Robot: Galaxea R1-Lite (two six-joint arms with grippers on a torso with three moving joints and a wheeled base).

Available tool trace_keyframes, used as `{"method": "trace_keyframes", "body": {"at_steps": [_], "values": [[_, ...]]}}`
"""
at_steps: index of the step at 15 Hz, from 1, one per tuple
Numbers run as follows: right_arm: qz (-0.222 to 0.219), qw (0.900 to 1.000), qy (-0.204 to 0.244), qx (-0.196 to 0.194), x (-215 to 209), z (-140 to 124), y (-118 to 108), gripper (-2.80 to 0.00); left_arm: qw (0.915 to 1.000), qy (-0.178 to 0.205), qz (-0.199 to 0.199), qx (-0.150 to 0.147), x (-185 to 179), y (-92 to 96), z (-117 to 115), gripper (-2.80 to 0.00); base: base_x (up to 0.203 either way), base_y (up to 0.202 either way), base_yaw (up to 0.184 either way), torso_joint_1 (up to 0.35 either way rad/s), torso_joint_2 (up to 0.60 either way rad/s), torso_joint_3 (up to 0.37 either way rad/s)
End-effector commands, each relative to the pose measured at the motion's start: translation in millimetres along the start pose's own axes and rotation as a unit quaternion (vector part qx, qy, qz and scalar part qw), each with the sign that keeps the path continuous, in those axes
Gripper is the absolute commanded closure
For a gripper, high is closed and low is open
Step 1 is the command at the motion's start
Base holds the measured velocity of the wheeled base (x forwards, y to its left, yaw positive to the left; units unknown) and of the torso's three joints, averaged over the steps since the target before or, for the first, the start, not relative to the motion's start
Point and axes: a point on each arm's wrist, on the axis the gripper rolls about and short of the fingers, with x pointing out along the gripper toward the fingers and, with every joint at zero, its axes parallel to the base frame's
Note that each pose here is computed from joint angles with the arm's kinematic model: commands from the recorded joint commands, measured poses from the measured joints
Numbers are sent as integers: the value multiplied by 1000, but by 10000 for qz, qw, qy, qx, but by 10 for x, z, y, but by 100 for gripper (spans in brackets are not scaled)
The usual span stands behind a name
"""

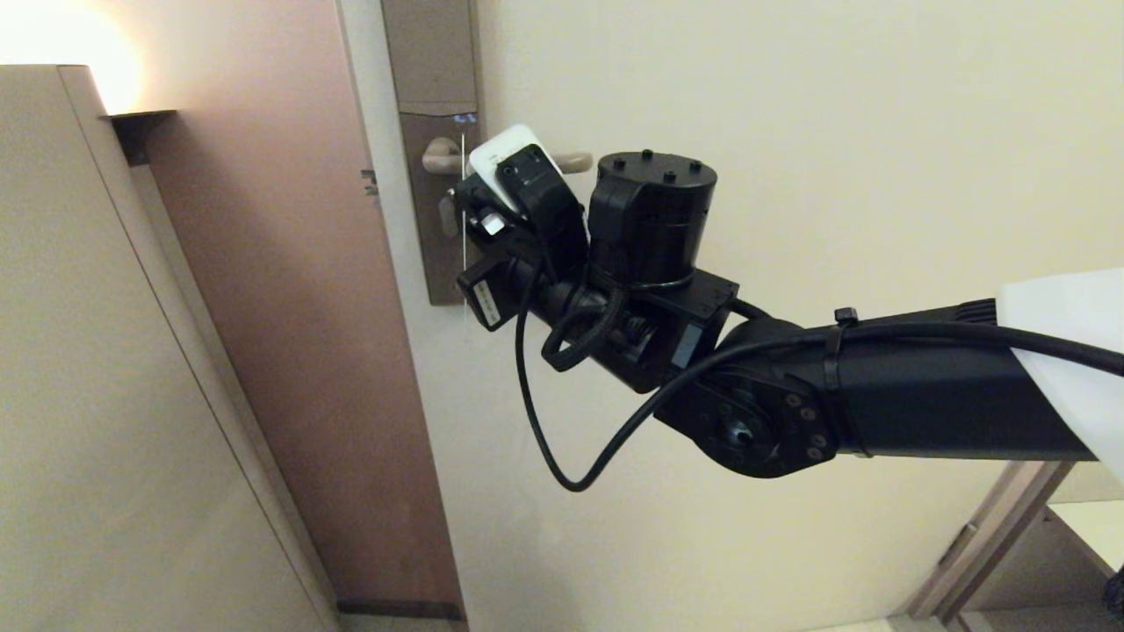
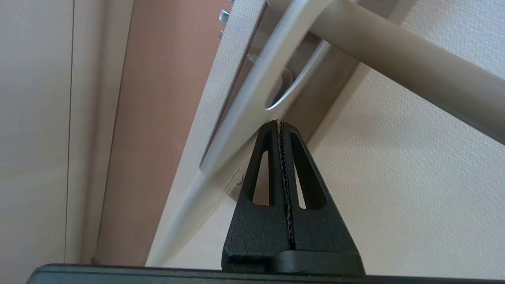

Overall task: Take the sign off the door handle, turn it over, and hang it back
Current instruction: Hang the sign back with the other side facing out

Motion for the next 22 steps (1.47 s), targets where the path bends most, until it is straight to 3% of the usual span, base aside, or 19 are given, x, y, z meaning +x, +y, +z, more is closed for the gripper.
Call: {"method": "trace_keyframes", "body": {"at_steps": [1, 16, 22], "values": [[10, 10000, -5, -11, 29, -24, 24, 0, 10000, 8, -2, 2, 1, 0, 0, 0, 0, 0, 0, 0, 0, 0], [51, 10000, -23, -14, -171, 114, -23, 0, 10000, 8, -2, 2, 1, 0, 0, 0, 0, 0, 0, 0, 0, 0], [255, 9996, -110, 42, -201, 180, 145, 0, 10000, 8, -2, 2, 1, 0, 0, 0, 0, 0, 0, 0, 0, 0]]}}
